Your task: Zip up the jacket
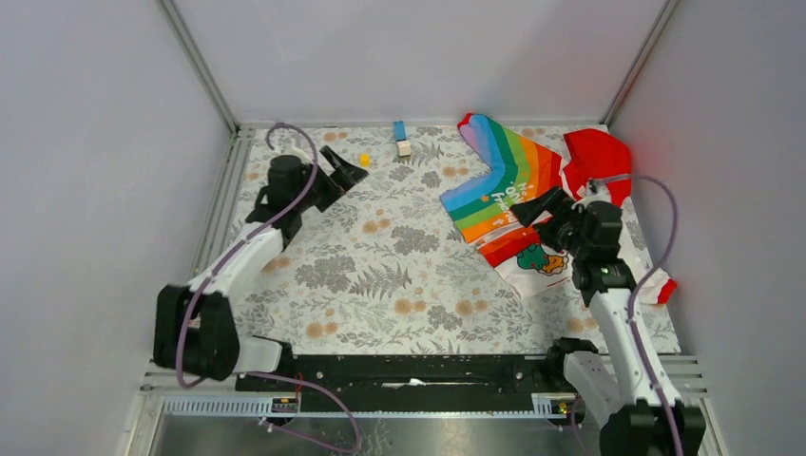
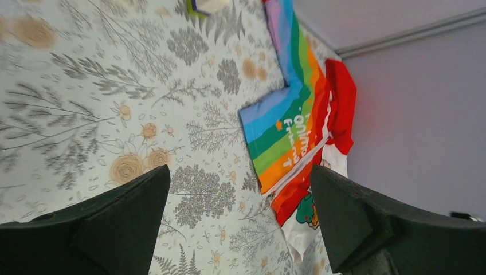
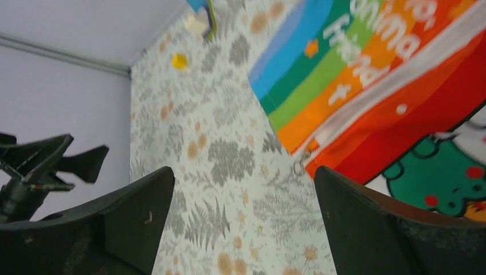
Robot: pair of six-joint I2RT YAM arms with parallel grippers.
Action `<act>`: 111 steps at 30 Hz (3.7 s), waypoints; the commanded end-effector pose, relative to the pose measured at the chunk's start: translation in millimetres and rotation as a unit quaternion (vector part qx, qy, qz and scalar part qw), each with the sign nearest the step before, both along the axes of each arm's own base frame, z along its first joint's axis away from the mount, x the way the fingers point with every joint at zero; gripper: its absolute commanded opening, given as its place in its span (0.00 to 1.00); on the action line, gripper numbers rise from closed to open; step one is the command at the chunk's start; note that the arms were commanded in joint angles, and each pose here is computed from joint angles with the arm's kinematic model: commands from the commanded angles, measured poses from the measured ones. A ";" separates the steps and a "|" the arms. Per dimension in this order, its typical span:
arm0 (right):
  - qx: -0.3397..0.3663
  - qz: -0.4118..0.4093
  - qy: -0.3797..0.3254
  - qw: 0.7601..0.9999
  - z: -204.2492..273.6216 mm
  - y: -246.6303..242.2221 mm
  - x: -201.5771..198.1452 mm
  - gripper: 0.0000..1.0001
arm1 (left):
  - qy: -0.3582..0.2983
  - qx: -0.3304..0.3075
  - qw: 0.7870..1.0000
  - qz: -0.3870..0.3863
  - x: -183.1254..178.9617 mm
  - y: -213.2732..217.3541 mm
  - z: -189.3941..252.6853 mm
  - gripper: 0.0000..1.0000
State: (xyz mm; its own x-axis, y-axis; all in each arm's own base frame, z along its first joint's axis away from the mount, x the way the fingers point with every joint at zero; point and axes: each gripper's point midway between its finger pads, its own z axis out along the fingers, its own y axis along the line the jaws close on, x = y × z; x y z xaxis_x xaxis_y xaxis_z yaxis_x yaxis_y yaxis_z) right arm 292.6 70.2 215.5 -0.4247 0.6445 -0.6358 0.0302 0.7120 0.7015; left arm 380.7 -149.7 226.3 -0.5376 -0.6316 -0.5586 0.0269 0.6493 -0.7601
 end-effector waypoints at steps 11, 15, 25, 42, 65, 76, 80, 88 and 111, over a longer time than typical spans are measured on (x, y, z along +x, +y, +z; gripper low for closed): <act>0.060 0.010 0.139 0.988 -103.4 84.5 29.0 0.80 | -0.022 -0.064 0.986 -0.153 82.9 -160.6 -54.3 0.94; 0.033 -0.048 0.203 0.977 -137.6 71.4 29.2 0.68 | -0.056 -0.051 0.974 -0.211 83.8 -186.4 -61.7 0.92; -0.008 -0.092 0.241 0.966 -163.7 56.6 30.3 0.41 | -0.012 -0.021 0.953 -0.301 50.7 -218.0 -120.0 0.85; -0.025 -0.101 0.277 0.955 -200.9 56.2 27.6 0.46 | 0.009 -0.016 0.938 -0.347 30.6 -255.7 -143.9 0.75; -0.151 0.038 0.274 0.949 -211.5 58.2 15.8 0.44 | 0.025 -0.019 0.939 -0.343 17.9 -259.4 -149.3 0.53; -0.255 0.085 0.273 0.924 -182.1 69.2 3.6 0.51 | 0.010 0.035 0.948 -0.317 30.5 -238.0 -145.5 0.53; -0.278 0.091 0.249 0.924 -168.5 76.4 9.5 0.50 | 0.008 0.035 0.952 -0.303 38.1 -224.1 -142.7 0.58; -0.315 0.120 0.246 0.909 -168.8 98.8 26.2 0.41 | 0.005 0.039 0.958 -0.284 46.1 -205.9 -138.8 0.70; -0.358 0.131 0.281 0.881 -210.6 104.1 31.8 0.31 | 0.010 0.035 0.962 -0.270 53.3 -192.0 -140.1 0.81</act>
State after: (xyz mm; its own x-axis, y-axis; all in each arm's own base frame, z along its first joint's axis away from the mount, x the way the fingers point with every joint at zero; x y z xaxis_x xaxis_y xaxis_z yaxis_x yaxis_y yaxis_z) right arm 319.3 176.2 10.0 -0.8836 0.0254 -0.4676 0.0038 0.9989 0.0471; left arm 425.3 -343.2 53.5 -0.8369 -0.1892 -0.5136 0.3061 0.6162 -0.7257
